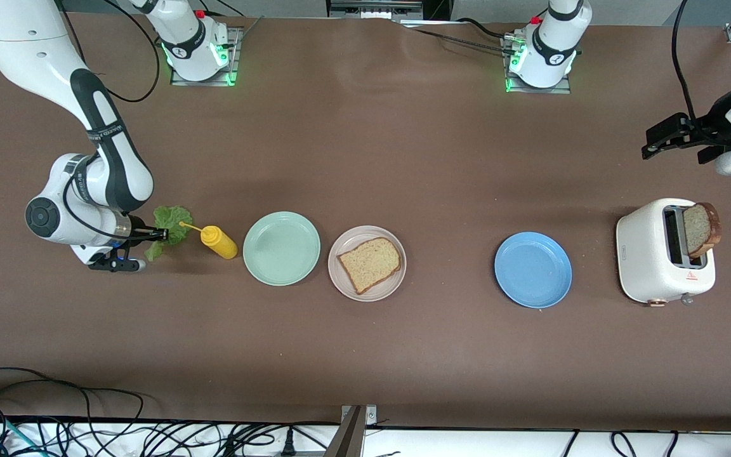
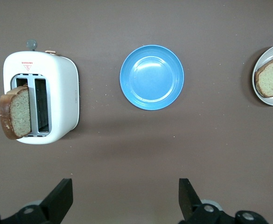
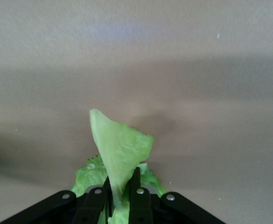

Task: Make sandwich on beige plate with both arms
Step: 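Lower the right gripper and grasp the green lettuce leaf, then lift the lettuce and carry it over the beige plate with the right gripper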

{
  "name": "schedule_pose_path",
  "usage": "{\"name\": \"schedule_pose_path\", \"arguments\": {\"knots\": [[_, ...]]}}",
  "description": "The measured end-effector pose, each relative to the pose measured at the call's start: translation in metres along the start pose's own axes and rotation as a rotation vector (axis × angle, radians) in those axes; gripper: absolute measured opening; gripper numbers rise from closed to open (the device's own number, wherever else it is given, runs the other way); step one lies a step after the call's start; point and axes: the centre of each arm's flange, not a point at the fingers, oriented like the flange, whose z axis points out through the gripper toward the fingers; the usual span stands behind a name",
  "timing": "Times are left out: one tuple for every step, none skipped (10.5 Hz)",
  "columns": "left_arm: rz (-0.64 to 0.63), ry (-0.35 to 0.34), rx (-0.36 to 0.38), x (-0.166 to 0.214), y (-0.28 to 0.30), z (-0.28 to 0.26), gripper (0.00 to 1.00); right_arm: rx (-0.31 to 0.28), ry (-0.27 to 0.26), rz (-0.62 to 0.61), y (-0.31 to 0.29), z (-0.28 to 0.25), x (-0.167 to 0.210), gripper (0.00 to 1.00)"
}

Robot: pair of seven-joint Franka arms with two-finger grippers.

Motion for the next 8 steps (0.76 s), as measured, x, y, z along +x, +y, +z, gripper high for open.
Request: {"name": "schedule_pose_path", "arguments": {"knots": [[0.000, 0.002, 0.000, -0.001, 0.000, -0.003, 1.00, -0.002, 0.012, -0.019, -0.001, -0.008, 0.003, 0.15], [-0.001, 0.003, 0.000, -0.002, -0.001, -0.005, 1.00, -0.009, 0.020, -0.039, -0.002, -0.022, 0.008, 0.15], [-0.006, 0.000, -0.001, -0.003, -0.003, -0.007, 1.00, -0.015, 0.019, -0.055, -0.003, -0.045, 0.016, 0.13], [-0.010, -0.007, -0.001, -0.005, -0.006, -0.008, 1.00, -0.014, 0.013, -0.064, -0.006, -0.070, 0.024, 0.10], [-0.013, -0.007, -0.002, -0.007, -0.007, -0.010, 1.00, -0.010, -0.001, -0.070, -0.009, -0.098, 0.030, 0.10], [-0.018, -0.006, -0.002, -0.008, -0.009, -0.012, 1.00, -0.006, -0.015, -0.076, -0.012, -0.128, 0.033, 0.10], [-0.021, -0.006, -0.003, -0.009, -0.011, -0.013, 1.00, -0.003, -0.028, -0.081, -0.015, -0.157, 0.034, 0.10], [-0.022, -0.007, -0.003, -0.009, -0.011, -0.013, 1.00, 0.001, -0.050, -0.087, -0.019, -0.184, 0.032, 0.10]]}}
